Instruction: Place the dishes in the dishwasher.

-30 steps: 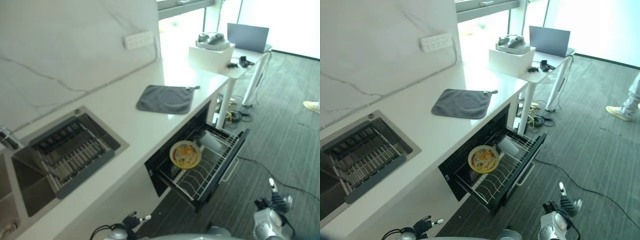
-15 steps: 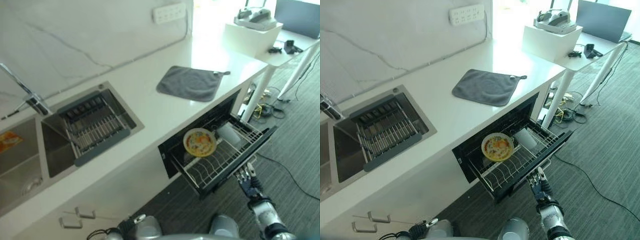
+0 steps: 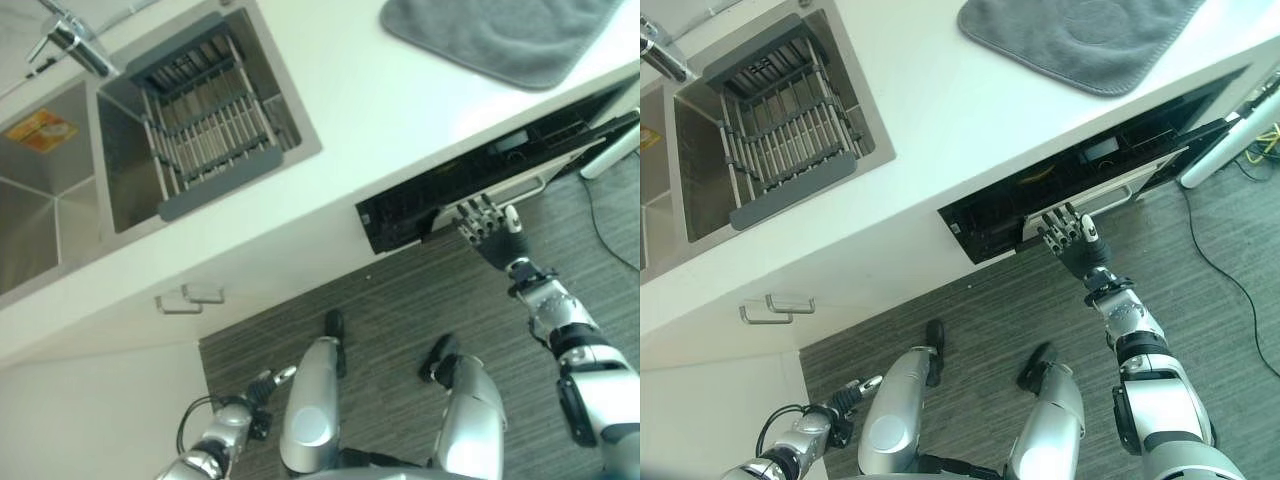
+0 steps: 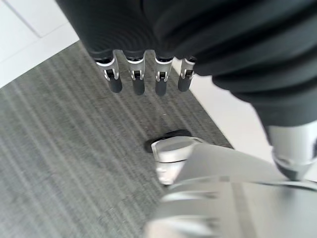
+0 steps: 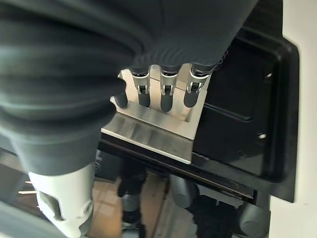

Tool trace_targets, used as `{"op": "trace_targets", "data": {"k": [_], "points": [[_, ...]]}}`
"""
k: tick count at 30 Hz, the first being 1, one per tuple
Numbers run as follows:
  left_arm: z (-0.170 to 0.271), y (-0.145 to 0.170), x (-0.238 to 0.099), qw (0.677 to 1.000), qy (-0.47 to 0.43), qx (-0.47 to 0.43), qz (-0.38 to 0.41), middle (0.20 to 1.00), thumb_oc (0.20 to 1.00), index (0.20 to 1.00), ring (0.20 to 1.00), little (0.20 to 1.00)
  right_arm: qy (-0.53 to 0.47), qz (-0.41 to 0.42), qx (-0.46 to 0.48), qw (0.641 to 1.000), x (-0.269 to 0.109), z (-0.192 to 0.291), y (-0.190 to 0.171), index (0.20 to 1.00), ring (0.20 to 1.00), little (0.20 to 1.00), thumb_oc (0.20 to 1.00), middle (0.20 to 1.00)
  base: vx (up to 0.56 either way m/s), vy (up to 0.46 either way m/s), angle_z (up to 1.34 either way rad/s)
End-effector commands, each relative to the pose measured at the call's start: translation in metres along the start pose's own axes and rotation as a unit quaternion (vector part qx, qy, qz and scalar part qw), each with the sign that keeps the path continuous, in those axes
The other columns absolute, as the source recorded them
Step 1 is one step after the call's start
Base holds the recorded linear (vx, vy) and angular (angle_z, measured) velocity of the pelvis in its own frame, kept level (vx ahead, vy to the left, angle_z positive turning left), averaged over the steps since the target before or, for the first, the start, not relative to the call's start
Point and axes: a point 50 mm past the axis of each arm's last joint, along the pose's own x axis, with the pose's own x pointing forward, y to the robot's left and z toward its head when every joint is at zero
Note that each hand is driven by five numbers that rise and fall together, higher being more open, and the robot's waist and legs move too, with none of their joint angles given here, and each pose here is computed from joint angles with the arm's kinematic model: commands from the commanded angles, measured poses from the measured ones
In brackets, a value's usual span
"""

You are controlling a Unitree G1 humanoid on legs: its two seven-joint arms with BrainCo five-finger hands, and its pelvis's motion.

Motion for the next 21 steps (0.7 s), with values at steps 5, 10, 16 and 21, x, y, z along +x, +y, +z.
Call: {"op": "trace_targets", "data": {"k": [5,10,16,21], "points": [[-0.016,0.021,-0.008,1.0,0.013,0.02,0.002,1.0,1.0,1.0,1.0,1.0,0.013,0.232,-0.082,0.969,0.081,0.028,0.12,1.0,1.0,1.0,1.0,1.0,0.06,0.061,0.21],[-0.016,0.022,-0.009,1.0,0.009,0.027,0.001,1.0,1.0,1.0,1.0,1.0,0.001,0.239,-0.117,0.964,0.093,0.046,0.144,1.0,1.0,1.0,1.0,1.0,0.07,0.04,0.14],[-0.012,0.024,-0.011,1.0,-0.001,0.017,-0.016,1.0,1.0,1.0,1.0,1.0,0.001,0.213,-0.111,0.971,0.099,0.056,0.153,1.0,1.0,1.0,1.0,1.0,0.04,0.042,0.13],[-0.015,0.009,-0.01,0.997,0.0,-0.02,-0.072,1.0,1.0,1.0,1.0,1.0,0.056,0.122,-0.061,0.989,0.087,0.016,0.106,1.0,1.0,1.0,1.0,1.0,0.02,0.035,-0.06]]}}
